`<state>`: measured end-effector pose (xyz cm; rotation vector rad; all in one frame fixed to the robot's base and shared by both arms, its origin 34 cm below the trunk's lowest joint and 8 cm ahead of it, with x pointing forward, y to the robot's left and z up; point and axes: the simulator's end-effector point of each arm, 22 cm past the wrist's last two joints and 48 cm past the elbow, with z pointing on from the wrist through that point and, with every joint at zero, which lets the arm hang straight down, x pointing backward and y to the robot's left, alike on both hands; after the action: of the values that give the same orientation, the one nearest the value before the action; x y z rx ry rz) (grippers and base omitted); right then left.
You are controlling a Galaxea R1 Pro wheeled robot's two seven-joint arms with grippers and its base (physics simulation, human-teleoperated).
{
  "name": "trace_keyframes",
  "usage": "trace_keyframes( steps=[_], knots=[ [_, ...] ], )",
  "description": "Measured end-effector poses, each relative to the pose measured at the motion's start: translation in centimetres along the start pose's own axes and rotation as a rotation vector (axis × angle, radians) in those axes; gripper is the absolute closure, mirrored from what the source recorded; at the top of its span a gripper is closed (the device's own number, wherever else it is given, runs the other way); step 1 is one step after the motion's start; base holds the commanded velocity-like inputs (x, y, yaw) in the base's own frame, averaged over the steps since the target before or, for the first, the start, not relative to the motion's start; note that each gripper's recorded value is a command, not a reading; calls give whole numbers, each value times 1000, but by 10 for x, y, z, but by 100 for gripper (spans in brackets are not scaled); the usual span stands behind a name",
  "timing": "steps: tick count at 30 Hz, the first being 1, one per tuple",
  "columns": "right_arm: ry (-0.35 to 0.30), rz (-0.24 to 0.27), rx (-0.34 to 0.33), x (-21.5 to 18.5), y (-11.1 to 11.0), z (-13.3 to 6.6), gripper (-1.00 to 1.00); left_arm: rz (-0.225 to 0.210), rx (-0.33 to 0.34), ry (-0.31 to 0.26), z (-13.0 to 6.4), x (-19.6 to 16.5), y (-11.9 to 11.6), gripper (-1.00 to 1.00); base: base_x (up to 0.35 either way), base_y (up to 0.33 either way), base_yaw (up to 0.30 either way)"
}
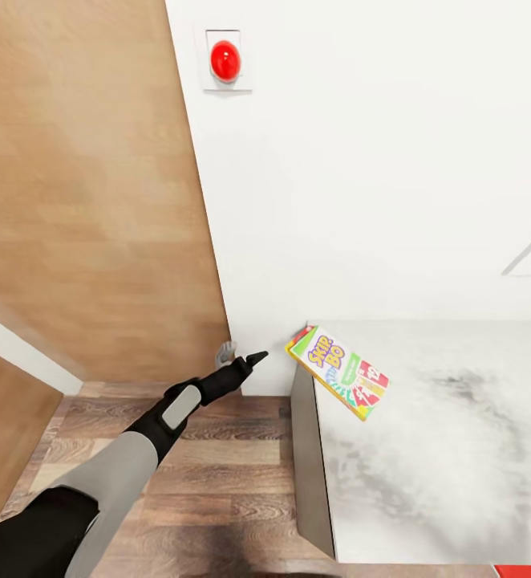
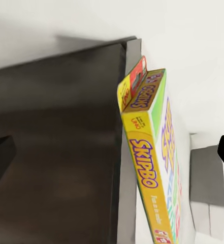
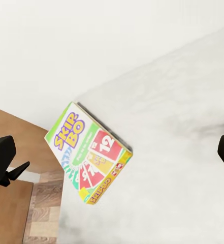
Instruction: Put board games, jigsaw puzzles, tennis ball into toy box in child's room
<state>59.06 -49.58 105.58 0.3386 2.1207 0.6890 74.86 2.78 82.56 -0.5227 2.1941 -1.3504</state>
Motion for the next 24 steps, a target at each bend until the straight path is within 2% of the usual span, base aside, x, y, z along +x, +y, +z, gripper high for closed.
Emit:
trace_keyframes(
  steps=[16, 24],
  knots=[
    [0, 1, 2, 0, -1, 0, -100, -4, -10, 2, 2, -4, 3, -100, 0, 0, -5],
    [0, 1, 2, 0, -1, 0, -100, -1, -7, 2, 3, -5, 1, -100, 0, 0, -124]
  ],
)
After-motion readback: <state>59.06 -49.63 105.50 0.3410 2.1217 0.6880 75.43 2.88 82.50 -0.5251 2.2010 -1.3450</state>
